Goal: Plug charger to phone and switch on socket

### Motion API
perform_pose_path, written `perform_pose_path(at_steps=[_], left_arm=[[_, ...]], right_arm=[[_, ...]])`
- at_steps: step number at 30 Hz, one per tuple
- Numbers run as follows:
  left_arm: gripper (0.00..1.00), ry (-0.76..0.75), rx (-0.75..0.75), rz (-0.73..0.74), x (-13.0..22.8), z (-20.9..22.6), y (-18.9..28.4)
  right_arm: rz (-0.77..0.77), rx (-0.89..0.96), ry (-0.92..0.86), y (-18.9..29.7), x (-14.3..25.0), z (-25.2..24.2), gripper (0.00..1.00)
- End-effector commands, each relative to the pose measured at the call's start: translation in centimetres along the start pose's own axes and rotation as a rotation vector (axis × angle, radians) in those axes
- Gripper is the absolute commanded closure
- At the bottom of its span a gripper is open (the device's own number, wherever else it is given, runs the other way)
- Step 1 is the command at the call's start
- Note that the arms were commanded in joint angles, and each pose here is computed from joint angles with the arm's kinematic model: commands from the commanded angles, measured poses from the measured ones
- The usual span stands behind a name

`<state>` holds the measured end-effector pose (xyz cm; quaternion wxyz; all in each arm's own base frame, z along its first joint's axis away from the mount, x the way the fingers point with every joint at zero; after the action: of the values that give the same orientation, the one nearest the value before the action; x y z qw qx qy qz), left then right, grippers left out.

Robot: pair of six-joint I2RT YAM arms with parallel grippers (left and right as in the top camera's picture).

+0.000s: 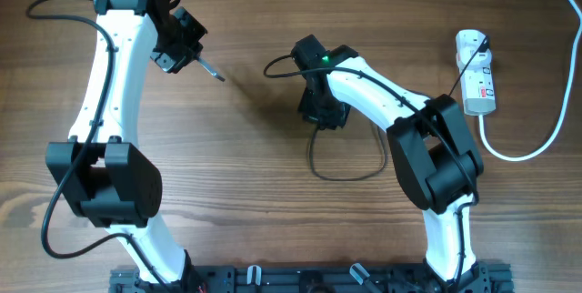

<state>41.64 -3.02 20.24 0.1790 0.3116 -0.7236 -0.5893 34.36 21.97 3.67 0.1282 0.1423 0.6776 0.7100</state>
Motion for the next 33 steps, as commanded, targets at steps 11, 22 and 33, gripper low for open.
perform_pose_path(at_steps=[11,22,33], left_arm=[[0.96,-0.022,0.028,-0.043,-0.3,-0.4,1.5],[0.96,-0.022,0.028,-0.042,-0.3,-0.4,1.5],[0.96,-0.405,0.457,0.116,2.3,-6.0,3.0]], right_arm=[[-0.031,0.060,-0.004,-1.3,-0.6,-0.9,0.82],[-0.020,0.061,-0.003,-1.6,-0.5,-0.9,0.91],[-0.011,-0.060,0.104,2.7,-1.2,0.4,0.96]])
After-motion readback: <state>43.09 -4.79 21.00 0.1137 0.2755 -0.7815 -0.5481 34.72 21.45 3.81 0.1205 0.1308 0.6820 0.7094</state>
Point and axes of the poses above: each gripper's point midway between its finger pads, its own y axis back along the fingers, its own z axis along the line the jaws close on, x = y × z, the point moved 4 cm from there along y, back along the fingers, and after that the axes turned 3 degrees about -y, right-handed, at the moved point
